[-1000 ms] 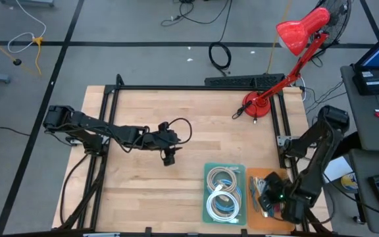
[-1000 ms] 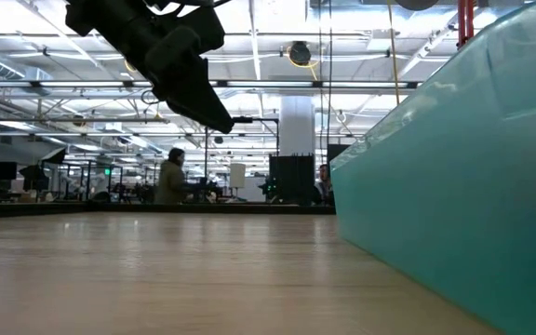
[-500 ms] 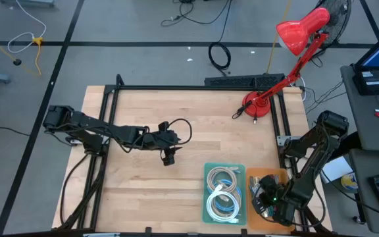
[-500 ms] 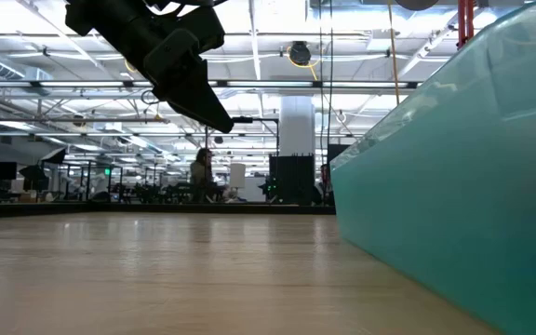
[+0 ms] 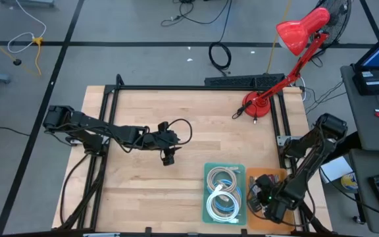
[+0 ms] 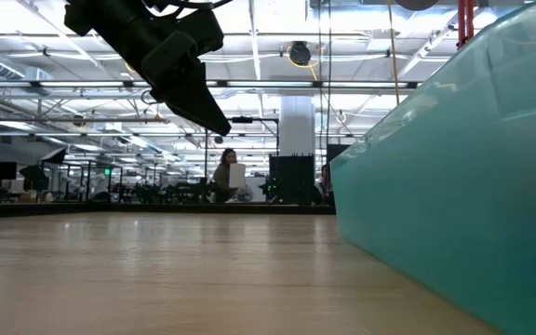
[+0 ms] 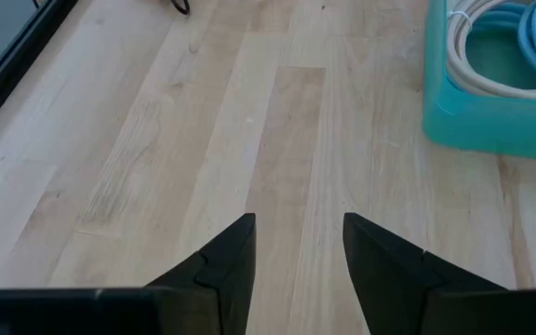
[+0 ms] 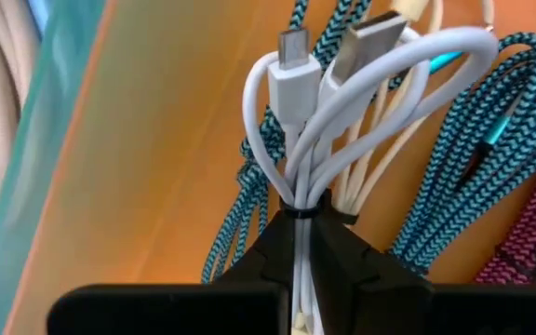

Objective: Pick & Place USB Port
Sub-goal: Put the white charger cable into the orange bin

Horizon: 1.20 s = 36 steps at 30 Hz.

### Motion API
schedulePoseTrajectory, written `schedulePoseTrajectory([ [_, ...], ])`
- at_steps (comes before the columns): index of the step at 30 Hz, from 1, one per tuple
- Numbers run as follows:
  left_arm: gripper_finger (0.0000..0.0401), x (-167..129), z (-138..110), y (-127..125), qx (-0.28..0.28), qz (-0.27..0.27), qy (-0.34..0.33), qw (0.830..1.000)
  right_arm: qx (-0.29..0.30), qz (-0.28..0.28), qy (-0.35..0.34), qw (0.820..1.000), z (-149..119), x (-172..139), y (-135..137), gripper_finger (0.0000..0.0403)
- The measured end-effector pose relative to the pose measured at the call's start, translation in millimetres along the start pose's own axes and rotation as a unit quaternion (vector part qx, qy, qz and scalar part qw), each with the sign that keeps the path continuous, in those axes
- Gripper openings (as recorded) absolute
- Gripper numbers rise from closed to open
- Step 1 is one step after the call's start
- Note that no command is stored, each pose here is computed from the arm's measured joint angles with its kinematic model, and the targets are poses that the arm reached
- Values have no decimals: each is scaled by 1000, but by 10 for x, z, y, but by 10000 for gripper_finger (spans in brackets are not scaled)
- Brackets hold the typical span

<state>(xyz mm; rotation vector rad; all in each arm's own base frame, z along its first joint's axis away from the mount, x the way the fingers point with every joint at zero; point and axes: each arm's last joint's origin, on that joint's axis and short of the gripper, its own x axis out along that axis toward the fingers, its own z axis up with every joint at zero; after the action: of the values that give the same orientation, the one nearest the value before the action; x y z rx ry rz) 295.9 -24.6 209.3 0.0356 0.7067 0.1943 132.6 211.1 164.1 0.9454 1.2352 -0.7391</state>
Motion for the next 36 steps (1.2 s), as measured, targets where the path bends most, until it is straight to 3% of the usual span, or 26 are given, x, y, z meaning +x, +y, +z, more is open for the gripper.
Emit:
schedulePoseTrajectory([
  [16, 166, -4, -15, -13, 3, -1, 7, 1000, 20, -49, 13, 999, 33, 33, -37, 10],
  [29, 166, -4, -18, -12, 3, -1, 9, 1000, 4, -10, 22, 1000, 29, 41, 47, 14],
  [36, 166, -4, -18, -12, 3, -1, 9, 1000, -3, -1, 27, 1000, 18, 41, 64, 42],
])
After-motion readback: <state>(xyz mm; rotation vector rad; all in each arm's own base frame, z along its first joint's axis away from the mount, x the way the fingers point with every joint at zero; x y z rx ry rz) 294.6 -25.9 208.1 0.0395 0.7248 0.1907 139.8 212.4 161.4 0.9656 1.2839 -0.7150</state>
